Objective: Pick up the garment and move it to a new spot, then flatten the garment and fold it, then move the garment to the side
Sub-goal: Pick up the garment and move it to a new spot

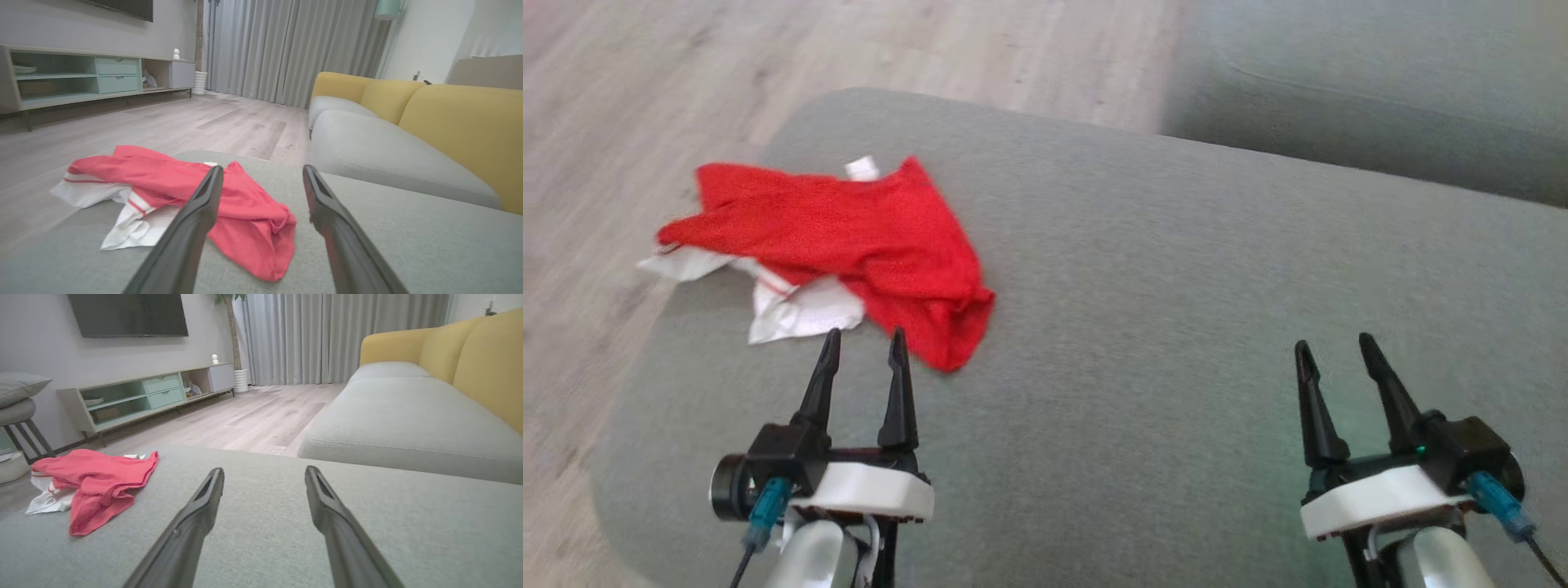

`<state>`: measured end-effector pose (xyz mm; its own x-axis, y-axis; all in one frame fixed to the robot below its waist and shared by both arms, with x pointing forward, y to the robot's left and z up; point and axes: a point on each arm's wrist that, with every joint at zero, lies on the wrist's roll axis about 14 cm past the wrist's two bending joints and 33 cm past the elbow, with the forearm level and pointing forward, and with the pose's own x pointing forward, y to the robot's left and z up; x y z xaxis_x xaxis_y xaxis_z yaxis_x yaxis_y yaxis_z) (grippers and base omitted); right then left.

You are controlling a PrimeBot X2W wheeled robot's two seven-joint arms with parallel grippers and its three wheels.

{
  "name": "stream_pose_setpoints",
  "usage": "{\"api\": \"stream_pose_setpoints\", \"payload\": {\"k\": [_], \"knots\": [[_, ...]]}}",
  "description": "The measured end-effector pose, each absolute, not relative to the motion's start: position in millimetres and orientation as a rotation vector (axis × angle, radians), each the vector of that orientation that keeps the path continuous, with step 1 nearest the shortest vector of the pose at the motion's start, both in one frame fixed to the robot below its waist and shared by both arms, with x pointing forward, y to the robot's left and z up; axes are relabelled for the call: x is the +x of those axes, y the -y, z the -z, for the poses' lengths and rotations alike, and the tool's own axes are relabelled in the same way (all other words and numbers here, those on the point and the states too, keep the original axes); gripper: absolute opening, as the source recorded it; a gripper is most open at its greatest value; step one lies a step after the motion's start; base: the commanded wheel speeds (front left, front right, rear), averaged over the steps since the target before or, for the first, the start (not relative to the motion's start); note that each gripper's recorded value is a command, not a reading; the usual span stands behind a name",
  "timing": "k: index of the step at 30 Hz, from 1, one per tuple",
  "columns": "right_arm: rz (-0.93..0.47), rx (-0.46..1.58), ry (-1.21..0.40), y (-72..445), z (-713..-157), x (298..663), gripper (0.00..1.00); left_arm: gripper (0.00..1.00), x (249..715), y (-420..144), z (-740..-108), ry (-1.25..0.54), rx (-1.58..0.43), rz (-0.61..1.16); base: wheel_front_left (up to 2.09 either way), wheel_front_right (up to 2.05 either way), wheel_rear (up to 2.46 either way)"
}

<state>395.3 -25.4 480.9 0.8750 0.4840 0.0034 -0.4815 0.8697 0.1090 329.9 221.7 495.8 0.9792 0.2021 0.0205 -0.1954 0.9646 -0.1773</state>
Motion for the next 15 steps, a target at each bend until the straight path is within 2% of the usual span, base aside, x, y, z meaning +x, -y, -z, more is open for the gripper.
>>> {"api": "stream_pose_setpoints", "payload": {"k": [8, 15], "knots": [[-0.59, 0.124, -0.056, -5, -473, 393, 1.0, 1.0, 314, -243, -488, 0.019, -0.167, -0.27, 0.0, 0.0, 0.0], [-0.553, 0.13, -0.091, 6, -457, 403, 1.0, 1.0, 338, -241, -477, -0.037, -0.101, -0.204, 0.0, 0.0, 0.0]]}}
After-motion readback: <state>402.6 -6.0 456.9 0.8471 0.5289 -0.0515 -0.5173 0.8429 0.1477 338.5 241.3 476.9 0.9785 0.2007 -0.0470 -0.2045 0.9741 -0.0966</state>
